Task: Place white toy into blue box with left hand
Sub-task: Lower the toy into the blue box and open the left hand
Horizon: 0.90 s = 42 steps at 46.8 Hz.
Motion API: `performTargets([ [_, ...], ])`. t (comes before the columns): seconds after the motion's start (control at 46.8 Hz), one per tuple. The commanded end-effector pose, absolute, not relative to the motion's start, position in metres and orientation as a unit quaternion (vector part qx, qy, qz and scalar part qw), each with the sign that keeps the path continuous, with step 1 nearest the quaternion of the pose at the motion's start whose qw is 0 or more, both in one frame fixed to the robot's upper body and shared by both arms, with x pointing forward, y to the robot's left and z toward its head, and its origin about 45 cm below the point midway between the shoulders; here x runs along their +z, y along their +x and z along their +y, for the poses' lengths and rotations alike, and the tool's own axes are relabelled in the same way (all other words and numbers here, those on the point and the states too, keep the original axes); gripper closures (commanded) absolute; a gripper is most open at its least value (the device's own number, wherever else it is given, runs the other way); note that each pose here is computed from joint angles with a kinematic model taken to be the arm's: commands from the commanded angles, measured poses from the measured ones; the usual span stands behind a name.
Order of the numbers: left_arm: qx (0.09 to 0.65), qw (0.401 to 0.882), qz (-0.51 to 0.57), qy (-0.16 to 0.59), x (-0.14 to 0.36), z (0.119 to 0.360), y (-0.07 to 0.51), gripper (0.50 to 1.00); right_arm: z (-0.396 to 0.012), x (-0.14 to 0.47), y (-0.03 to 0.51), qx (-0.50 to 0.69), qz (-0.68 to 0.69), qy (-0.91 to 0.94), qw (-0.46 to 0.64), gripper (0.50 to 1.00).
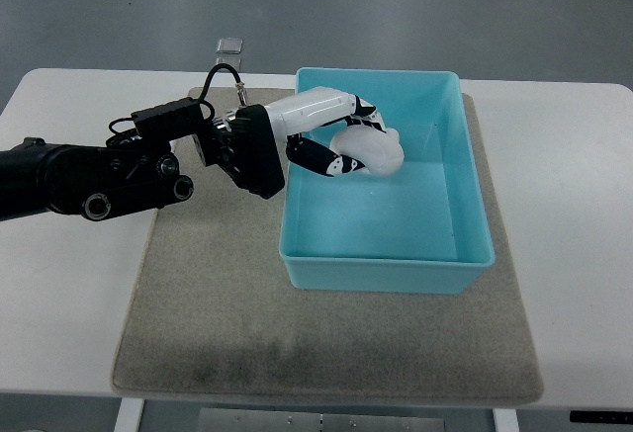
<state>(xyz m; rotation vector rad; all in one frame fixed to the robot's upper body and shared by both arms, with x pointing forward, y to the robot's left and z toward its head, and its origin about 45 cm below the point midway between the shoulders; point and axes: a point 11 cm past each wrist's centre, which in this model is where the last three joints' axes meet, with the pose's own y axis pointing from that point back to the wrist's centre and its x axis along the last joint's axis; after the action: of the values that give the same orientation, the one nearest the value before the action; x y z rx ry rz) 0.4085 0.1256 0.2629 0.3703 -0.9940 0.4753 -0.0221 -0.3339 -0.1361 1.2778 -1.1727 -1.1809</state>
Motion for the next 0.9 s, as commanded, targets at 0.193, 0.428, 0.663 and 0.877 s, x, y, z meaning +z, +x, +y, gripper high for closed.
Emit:
performTargets([
  [0.193,0.193,0.842,-0.464,0.196,0.24,0.123,0.397,0.926,-0.333,-0.136,-0.022,-0.488,-0.484,0.529,0.498,0.564],
  [0.428,0.195,0.843,-0.463,0.191,0.241,0.122,0.397,0.639,-0.334,-0.136,-0.022,-0.488,-0.485,0.528,0.498,0.564],
  [0.663,0.197,0.845,-0.46,0.187,0.243,0.121,0.396,0.613,-0.334,-0.136,-0.022,-0.488,-0.484,0.528,0.499,0.564],
  [0.877,0.214,0.844,-0.459,0.178,0.252,0.121,0.401,0.611,-0.334,-0.136,-0.022,-0.488,-0.484,0.528,0.499,0.564],
])
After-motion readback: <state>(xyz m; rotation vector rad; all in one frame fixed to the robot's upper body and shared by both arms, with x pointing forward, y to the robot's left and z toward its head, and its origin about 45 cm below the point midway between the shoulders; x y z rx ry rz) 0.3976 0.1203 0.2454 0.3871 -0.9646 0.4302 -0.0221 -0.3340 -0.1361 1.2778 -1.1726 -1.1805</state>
